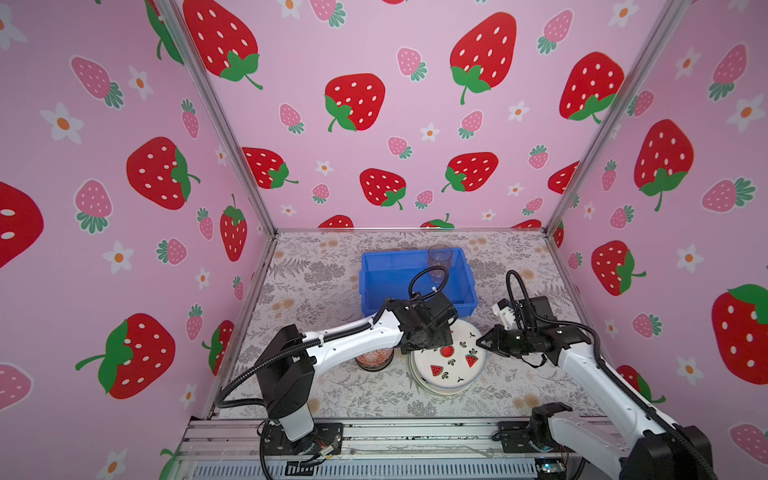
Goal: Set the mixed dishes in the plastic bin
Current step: 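Lift the top watermelon plate off the stack with both grippers, then carry the watermelon plate with both grippers over the blue bin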
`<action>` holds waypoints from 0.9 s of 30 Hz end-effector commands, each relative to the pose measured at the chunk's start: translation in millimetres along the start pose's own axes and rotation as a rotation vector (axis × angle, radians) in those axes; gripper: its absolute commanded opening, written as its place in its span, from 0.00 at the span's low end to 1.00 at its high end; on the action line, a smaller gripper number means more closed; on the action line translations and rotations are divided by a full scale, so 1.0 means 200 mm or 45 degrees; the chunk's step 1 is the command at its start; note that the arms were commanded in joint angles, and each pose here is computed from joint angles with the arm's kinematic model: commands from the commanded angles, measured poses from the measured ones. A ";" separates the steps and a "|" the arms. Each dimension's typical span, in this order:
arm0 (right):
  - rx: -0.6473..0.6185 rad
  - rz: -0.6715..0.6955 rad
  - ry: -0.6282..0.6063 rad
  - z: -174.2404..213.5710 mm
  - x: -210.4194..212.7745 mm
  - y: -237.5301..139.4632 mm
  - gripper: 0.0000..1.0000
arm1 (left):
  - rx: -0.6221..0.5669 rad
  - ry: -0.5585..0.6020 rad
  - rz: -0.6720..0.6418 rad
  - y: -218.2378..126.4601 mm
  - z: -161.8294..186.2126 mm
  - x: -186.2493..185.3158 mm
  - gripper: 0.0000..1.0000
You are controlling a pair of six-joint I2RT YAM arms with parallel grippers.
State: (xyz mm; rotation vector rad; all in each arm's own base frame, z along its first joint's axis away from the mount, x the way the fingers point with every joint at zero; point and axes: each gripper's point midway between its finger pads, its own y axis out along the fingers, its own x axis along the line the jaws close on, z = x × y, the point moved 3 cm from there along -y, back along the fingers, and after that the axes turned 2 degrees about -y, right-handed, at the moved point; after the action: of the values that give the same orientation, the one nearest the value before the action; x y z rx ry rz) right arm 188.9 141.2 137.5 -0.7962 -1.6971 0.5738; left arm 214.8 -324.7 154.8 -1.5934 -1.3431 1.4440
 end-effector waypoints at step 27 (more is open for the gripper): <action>-0.132 -0.221 -0.177 -0.36 0.37 -0.21 0.00 | -0.171 0.119 0.230 -0.40 -0.37 0.02 0.96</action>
State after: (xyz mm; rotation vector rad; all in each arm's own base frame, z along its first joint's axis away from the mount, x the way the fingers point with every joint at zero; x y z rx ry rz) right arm 225.4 155.5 197.7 -0.7591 -1.8073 0.5267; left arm 254.9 -290.2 210.3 -1.7985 -1.2950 1.4142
